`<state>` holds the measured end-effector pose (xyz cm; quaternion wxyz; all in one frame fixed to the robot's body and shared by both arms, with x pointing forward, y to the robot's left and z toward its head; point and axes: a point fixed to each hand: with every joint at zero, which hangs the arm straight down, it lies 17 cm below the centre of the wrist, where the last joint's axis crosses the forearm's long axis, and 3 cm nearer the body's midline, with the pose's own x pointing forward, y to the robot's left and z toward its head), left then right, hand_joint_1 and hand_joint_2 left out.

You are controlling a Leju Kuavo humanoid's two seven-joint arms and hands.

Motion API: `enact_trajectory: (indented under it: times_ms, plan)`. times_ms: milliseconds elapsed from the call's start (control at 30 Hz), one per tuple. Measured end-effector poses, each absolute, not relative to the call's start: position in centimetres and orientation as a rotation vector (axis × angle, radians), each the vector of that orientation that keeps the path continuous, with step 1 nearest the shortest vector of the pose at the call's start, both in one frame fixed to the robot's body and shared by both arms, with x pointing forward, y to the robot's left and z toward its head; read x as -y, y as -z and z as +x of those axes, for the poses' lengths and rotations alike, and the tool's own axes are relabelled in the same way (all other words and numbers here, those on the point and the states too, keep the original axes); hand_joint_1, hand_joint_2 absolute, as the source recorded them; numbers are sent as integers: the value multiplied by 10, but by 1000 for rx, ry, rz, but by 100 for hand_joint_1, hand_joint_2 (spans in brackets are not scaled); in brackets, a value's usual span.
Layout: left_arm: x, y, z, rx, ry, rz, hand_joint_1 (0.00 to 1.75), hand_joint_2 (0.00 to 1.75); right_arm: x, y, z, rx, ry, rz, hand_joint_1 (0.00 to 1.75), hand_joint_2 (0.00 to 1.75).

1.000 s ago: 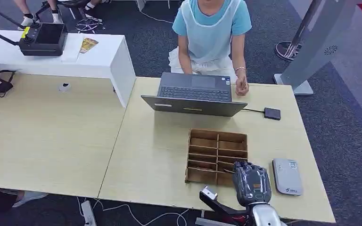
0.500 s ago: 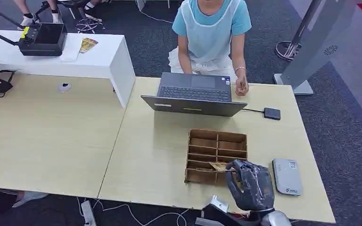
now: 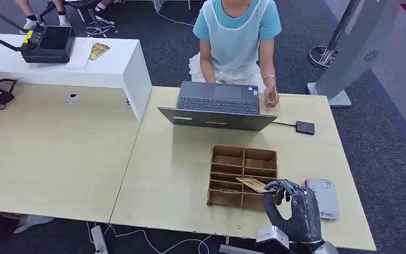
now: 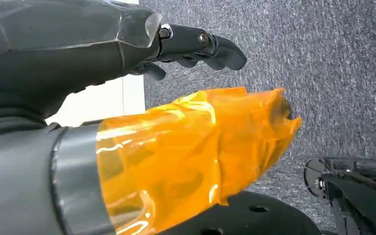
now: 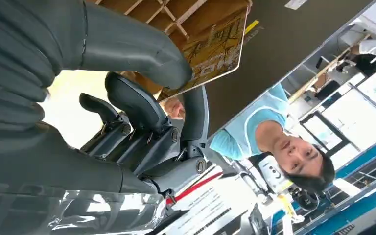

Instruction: Pass the card to the sensor for recognition and then transmit it.

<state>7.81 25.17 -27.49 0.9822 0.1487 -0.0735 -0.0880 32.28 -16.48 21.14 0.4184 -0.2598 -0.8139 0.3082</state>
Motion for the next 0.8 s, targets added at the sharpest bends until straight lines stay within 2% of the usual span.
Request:
enact_trajectory:
  times_ms: [233,467,800]
  plan:
    - [-252,275,78,148,179,299,0,0,166,-213,322,2044,-762,-650,175,175]
    - [-251,275,80,157,185,297,0,0,165,-220,316,2105,-702,-531,175,175]
    - [-250,274,84,177,212,295,0,0,184,-263,309,2262,-602,-567,175,175]
